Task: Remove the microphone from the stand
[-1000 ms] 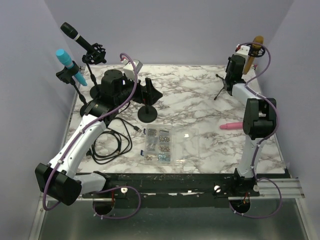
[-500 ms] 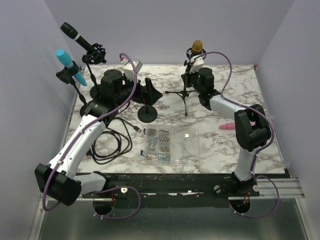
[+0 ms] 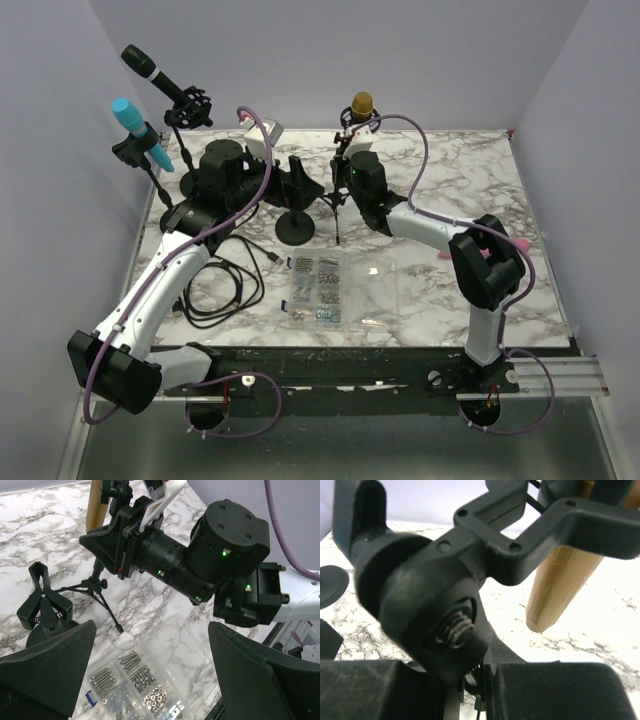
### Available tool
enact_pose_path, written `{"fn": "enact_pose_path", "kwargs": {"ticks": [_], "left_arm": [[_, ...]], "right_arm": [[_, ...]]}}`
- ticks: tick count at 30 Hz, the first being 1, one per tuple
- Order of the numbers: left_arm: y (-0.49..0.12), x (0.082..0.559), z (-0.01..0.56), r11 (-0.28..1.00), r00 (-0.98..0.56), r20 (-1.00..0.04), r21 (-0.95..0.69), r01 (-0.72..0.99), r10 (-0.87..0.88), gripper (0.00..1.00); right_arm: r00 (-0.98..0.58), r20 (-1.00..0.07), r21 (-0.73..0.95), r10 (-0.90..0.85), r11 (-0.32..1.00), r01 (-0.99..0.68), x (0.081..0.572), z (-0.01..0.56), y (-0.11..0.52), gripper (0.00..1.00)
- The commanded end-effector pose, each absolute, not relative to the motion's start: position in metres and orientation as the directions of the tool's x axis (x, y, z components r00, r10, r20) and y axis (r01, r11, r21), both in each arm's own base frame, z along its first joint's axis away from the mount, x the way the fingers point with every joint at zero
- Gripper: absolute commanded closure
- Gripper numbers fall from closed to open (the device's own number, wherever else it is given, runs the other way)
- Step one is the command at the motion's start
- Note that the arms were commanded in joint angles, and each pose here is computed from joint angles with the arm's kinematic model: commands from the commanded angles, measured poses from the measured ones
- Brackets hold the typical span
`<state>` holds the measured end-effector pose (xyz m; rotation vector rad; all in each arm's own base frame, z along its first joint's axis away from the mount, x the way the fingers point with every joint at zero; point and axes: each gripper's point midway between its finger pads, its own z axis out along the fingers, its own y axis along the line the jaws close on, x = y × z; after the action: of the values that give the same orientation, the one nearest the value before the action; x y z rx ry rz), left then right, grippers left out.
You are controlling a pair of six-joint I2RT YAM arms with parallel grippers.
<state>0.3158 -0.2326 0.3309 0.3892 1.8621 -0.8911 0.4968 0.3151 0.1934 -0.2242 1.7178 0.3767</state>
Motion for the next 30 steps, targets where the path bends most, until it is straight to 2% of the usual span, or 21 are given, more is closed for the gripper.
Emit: {"fn": "enact_pose_path", "kwargs": {"ticks": [1, 10, 16, 26, 30], "left_arm": [[-0.232, 0.308, 0.343, 0.66, -0.43, -0.894, -0.4, 0.635, -0.128, 0.02], [-0.233, 0.307, 0.345, 0.657, -0.427, -0.895, -0.4, 0.639, -0.13, 0.01], [-0.235, 0.306, 0.346, 0.646, -0.435, -0.891, -0.411, 0.643, -0.133, 0.02], [-0.235, 0.306, 0.344, 0.648, -0.438, -0.889, -0.413, 0.64, -0.134, 0.01], [-0.235, 0.306, 0.345, 0.646, -0.437, -0.889, -0.414, 0.642, -0.135, 0.01]], "right_arm": [[-0.436, -0.895, 0.176, 0.098, 0.974, -0.143, 0.458, 0.115, 0.306, 0.99], [-0.432, -0.902, -0.041, -0.019, 0.998, 0.044, 0.446, 0.117, 0.26, 0.99], [-0.429, -0.901, -0.113, -0.062, 0.989, 0.094, 0.432, 0.12, 0.244, 0.99], [-0.352, -0.928, -0.236, -0.124, 0.926, 0.296, 0.423, 0.138, 0.231, 0.99], [-0.351, -0.927, -0.246, -0.132, 0.92, 0.305, 0.423, 0.136, 0.235, 0.99]]}}
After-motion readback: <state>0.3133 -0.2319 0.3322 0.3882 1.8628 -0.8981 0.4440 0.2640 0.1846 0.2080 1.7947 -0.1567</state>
